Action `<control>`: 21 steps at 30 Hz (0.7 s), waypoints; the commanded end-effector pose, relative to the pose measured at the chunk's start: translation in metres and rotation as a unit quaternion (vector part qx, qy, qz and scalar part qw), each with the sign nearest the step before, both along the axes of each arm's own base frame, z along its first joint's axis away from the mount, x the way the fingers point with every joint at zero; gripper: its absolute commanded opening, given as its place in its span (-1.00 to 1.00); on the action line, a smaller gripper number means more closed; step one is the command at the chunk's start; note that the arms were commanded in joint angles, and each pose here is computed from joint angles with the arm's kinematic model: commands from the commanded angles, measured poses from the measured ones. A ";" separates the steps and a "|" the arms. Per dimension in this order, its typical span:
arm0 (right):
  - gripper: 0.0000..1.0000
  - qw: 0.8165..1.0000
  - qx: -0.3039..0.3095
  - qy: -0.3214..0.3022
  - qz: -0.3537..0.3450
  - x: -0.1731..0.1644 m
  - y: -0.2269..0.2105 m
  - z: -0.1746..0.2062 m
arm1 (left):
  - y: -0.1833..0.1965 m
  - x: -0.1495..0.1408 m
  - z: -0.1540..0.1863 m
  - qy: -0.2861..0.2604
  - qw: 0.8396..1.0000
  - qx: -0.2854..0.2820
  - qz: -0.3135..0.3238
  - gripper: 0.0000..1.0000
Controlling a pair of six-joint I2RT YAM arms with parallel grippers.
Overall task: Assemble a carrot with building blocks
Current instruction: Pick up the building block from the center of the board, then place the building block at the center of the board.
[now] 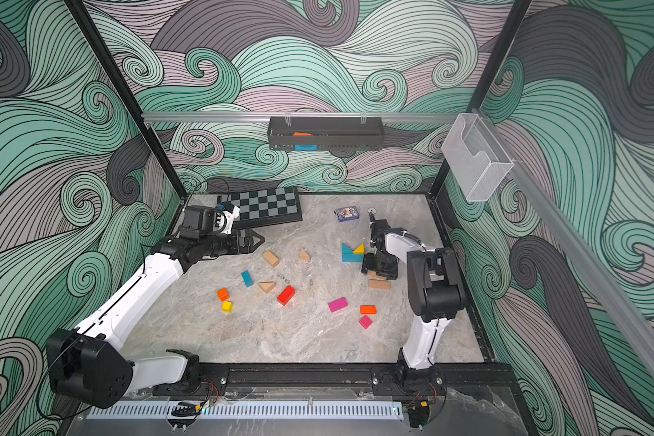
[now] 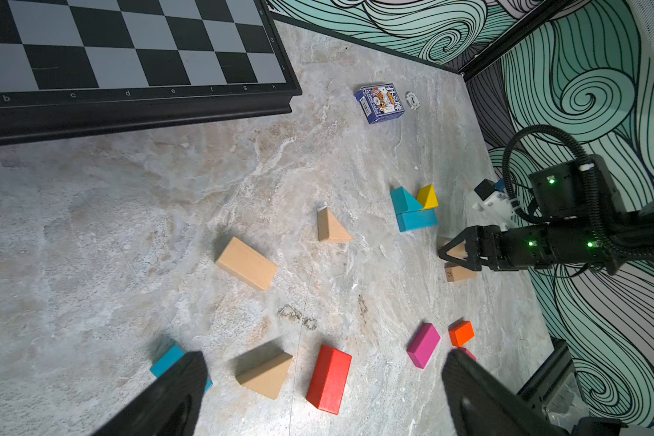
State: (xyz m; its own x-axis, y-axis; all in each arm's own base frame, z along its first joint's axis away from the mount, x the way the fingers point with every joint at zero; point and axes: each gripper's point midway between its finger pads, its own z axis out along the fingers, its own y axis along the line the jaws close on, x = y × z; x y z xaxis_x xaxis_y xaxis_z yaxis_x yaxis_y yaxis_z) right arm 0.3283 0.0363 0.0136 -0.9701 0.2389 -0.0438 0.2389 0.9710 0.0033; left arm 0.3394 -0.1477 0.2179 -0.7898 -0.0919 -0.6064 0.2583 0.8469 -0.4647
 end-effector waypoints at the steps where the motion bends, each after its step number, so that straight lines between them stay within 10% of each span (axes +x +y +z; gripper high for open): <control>1: 0.31 1.000 0.001 -0.005 0.003 -0.001 0.001 0.001 | -0.004 0.003 0.001 -0.005 1.000 -0.002 -0.009 0.97; 21: 0.27 0.995 0.000 -0.036 0.092 0.015 0.073 0.020 | -0.007 0.000 0.000 0.001 1.000 -0.005 -0.012 0.97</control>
